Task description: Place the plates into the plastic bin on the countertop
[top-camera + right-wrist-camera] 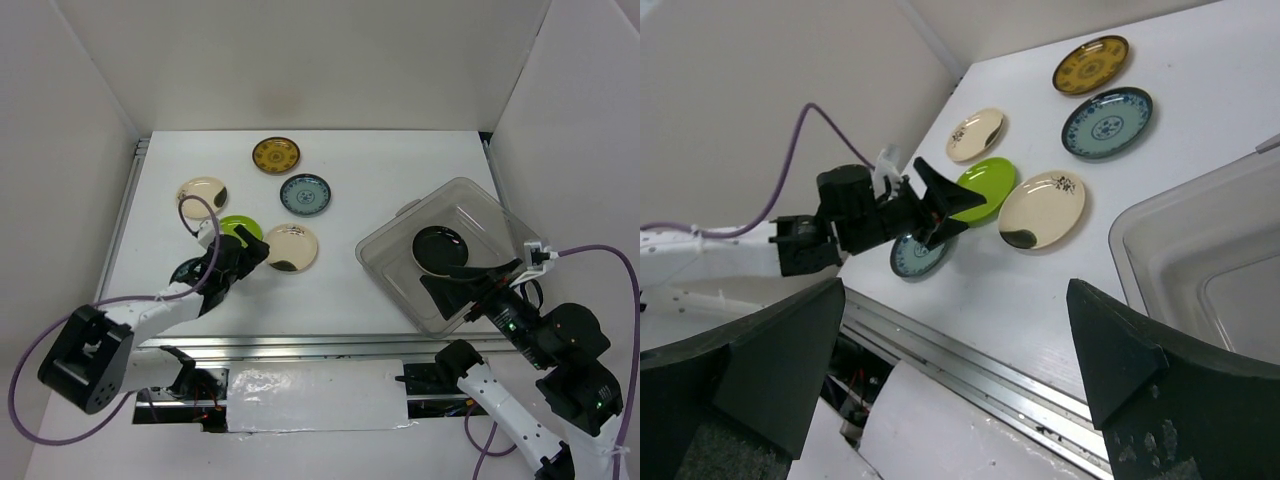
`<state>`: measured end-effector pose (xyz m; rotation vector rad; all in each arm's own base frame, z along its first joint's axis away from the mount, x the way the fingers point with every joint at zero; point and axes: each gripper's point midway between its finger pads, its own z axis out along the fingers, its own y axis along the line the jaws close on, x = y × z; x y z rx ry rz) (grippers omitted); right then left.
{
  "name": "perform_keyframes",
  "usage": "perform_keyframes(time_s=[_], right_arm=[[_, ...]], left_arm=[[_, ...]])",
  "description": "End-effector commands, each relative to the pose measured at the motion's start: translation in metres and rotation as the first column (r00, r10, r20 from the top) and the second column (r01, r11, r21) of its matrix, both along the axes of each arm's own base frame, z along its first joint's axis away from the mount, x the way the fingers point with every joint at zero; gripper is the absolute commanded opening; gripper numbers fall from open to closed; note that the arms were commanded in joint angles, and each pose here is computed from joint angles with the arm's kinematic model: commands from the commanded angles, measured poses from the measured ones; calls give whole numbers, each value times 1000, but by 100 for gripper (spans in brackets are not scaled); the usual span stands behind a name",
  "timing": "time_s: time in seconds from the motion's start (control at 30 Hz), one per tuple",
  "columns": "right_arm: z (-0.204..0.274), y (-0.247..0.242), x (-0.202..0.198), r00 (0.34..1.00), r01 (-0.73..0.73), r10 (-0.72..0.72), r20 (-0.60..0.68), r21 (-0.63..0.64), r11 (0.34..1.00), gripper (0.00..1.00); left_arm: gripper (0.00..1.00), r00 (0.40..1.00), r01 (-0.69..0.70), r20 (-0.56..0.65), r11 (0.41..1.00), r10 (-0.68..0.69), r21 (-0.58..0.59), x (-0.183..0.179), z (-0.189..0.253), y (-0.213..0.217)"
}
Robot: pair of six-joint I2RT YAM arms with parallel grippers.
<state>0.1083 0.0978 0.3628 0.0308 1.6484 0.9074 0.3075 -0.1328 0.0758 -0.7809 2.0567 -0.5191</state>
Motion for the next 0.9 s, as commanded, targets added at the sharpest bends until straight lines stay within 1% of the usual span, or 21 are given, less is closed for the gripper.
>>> perform_keyframes(time_s=[0.0, 0.03, 0.1, 0.27, 0.4, 0.43, 0.47, 0.5, 0.53, 0.57, 0.6, 0.67, 0.7, 0.73, 0.77, 0.83, 0.87], right_arm=[[12, 5, -1, 997, -33, 31, 64, 18, 999, 100], [11, 5, 0, 998, -33, 32, 62, 16, 999, 100], [10, 4, -1, 998, -28, 27, 57, 12, 1000, 100], [10, -2, -2, 998, -3, 3, 57, 1, 1000, 100], [9, -4, -1, 998, 8, -8, 56, -3, 1000, 100], [9, -4, -2, 998, 8, -8, 57, -2, 1000, 100], [8, -4, -2, 999, 10, -9, 53, -2, 1000, 100], [8, -4, -1, 999, 11, -11, 52, -3, 1000, 100], [9, -5, -2, 999, 9, -9, 53, -1, 1000, 100], [9, -5, -2, 998, 11, -11, 54, 0, 1000, 100], [9, -5, -2, 998, 13, -13, 54, 0, 1000, 100], [12, -6, -3, 998, 14, -14, 58, 2, 1000, 100], [12, -7, -4, 998, 14, -14, 58, 2, 1000, 100], [12, -7, -4, 998, 14, -14, 58, 2, 1000, 100], [13, -7, -4, 998, 16, -16, 59, 3, 1000, 100], [14, -7, -5, 998, 16, -16, 59, 3, 1000, 100], [13, -7, -5, 998, 14, -14, 58, 2, 1000, 100]], left_arm=[[99, 994, 40, 106, 994, -29, -100, 33, 20, -25], [98, 993, 55, 110, 992, -43, -114, 38, 19, -31], [96, 997, 59, 50, 992, -54, -110, 42, -1, -37], [85, 998, 46, -38, 990, -51, -130, 37, -28, -49], [57, 995, 42, -79, 991, -53, -126, 30, -40, -56], [46, 995, 44, -82, 991, -55, -126, 30, -42, -57], [38, 994, 44, -97, 991, -56, -123, 29, -46, -58], [26, 992, 50, -107, 992, -63, -119, 29, -48, -61], [19, 991, 50, -120, 992, -64, -119, 27, -51, -63], [19, 991, 51, -120, 992, -65, -119, 27, -51, -64], [7, 990, 48, -129, 992, -63, -115, 24, -52, -64], [0, 991, 33, -124, 994, -46, -105, 23, -46, -63], [0, 992, 28, -123, 995, -39, -92, 21, -43, -63], [0, 986, 10, -166, 999, -19, -51, 11, -47, -58], [0, 994, 2, -110, 1000, -5, -28, 10, -27, -61], [0, 997, -3, -81, 1000, 4, 9, 0, -11, -60], [0, 999, 24, -26, 1000, -24, -12, -5, 13, -68]])
